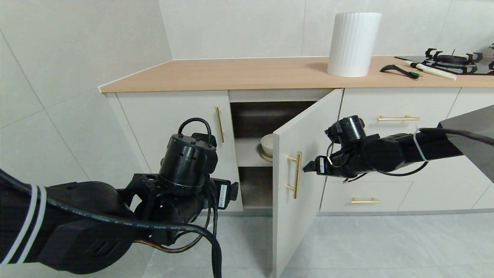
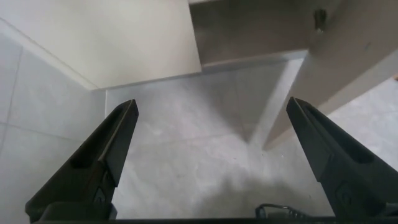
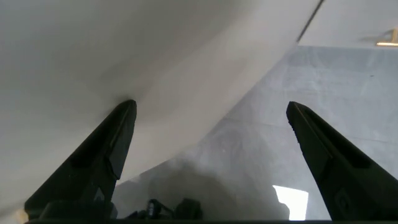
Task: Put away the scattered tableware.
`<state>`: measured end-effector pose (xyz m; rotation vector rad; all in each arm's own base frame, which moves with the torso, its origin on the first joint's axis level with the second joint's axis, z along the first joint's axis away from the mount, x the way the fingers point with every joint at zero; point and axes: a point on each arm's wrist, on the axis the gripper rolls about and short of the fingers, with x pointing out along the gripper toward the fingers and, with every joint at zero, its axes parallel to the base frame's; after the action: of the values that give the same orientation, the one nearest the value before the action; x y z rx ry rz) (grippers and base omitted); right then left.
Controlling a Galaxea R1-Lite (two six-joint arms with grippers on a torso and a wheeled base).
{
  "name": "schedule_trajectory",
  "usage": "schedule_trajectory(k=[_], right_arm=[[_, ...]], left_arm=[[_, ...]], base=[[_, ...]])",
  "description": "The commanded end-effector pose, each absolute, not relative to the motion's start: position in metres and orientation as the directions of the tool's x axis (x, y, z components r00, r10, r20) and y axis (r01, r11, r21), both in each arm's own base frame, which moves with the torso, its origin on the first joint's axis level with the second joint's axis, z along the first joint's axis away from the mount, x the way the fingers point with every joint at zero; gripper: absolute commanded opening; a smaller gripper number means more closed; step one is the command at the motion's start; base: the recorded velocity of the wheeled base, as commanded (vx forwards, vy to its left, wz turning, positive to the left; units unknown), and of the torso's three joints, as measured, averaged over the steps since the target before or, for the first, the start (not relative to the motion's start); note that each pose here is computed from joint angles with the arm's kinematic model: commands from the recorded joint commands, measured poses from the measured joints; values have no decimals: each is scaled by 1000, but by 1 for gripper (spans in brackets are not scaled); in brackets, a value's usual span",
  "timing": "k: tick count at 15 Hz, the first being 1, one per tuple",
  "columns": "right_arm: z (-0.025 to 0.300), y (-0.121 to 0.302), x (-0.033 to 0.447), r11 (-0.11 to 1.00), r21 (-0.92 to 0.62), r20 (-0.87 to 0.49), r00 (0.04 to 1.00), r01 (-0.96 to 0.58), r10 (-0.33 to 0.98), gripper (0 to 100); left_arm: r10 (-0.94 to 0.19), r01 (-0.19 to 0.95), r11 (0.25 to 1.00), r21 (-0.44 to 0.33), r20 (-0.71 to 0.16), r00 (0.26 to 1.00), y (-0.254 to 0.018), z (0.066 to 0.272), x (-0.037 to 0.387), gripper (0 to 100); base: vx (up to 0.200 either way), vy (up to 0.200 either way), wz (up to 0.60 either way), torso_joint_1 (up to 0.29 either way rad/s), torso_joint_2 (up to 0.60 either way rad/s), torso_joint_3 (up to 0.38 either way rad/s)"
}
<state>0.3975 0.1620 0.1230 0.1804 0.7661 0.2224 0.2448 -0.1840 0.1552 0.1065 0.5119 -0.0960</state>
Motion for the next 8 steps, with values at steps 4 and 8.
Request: schedule_trajectory(k=[4,8], right_arm=[[112,169,403,955,272,-652,707,-118,273,100],[102,175,421,942,334,-593,772,-22,229,100]], left_arm=[[-45,85,994,65,-463,885,-175,167,247,100],[-11,39,997,60,-412,911,-165,184,246,100]], base=[[200,0,0,6,8,-1],[50,0,0,1,-2,1]])
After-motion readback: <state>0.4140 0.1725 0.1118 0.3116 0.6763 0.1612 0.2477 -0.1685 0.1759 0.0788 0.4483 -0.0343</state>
